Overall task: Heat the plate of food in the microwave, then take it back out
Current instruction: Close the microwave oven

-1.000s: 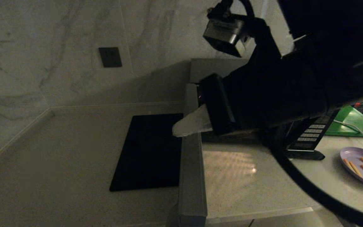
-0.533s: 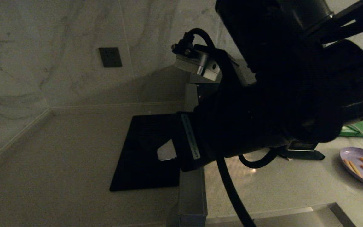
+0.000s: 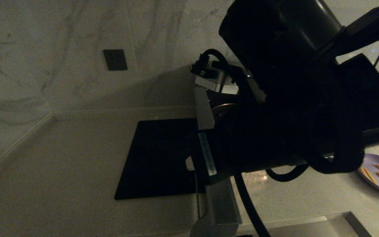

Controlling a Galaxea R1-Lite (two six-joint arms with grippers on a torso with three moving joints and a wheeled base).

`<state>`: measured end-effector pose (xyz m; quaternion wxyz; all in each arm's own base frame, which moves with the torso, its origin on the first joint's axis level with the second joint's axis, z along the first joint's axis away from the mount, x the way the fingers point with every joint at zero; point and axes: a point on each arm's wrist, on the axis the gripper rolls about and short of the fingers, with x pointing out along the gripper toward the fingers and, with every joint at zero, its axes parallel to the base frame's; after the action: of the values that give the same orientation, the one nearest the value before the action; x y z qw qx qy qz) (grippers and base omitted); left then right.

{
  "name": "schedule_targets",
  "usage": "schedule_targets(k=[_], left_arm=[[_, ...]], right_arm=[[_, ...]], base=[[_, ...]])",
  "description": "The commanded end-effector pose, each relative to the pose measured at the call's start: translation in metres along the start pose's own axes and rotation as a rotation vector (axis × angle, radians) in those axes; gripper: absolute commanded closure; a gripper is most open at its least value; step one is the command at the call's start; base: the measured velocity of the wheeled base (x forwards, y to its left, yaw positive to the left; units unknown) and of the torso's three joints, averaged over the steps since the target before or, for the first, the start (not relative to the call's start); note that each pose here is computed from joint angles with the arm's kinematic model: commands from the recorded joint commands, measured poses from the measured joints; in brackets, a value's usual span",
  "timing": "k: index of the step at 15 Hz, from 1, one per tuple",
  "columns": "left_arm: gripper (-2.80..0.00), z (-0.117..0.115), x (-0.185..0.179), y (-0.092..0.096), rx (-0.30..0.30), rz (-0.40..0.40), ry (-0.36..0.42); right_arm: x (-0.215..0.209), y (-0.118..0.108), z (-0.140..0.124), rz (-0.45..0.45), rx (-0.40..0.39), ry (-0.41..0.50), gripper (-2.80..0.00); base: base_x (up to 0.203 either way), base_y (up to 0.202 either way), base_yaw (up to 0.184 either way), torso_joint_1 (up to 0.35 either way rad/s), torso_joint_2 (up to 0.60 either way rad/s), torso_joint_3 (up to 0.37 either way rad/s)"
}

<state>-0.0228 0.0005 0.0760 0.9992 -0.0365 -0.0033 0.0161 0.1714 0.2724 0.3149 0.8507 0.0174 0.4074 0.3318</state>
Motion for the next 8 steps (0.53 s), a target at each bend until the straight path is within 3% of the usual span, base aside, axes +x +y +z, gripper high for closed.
schedule_targets(k=[1,5,8], left_arm=[[0.0,0.0,0.0,0.0,-0.001,0.001,0.001],[0.0,0.0,0.0,0.0,-0.001,0.001,0.001],[0.0,0.0,0.0,0.0,-0.001,0.001,0.001]], right_arm=[[-0.013,-0.002,0.001,-0.042,0.043,-0.047,0.0],[-0.028,-0.014,-0.002,-0.168,0.077,-0.07,0.0],[-0.03,-0.024,-0.004,-0.255,0.151,-0.057,0.0]], base=[[0.0,0.0,0.0,0.0,0.0,0.0],[0.0,0.0,0.0,0.0,0.0,0.0],[0.0,0.0,0.0,0.0,0.0,0.0]])
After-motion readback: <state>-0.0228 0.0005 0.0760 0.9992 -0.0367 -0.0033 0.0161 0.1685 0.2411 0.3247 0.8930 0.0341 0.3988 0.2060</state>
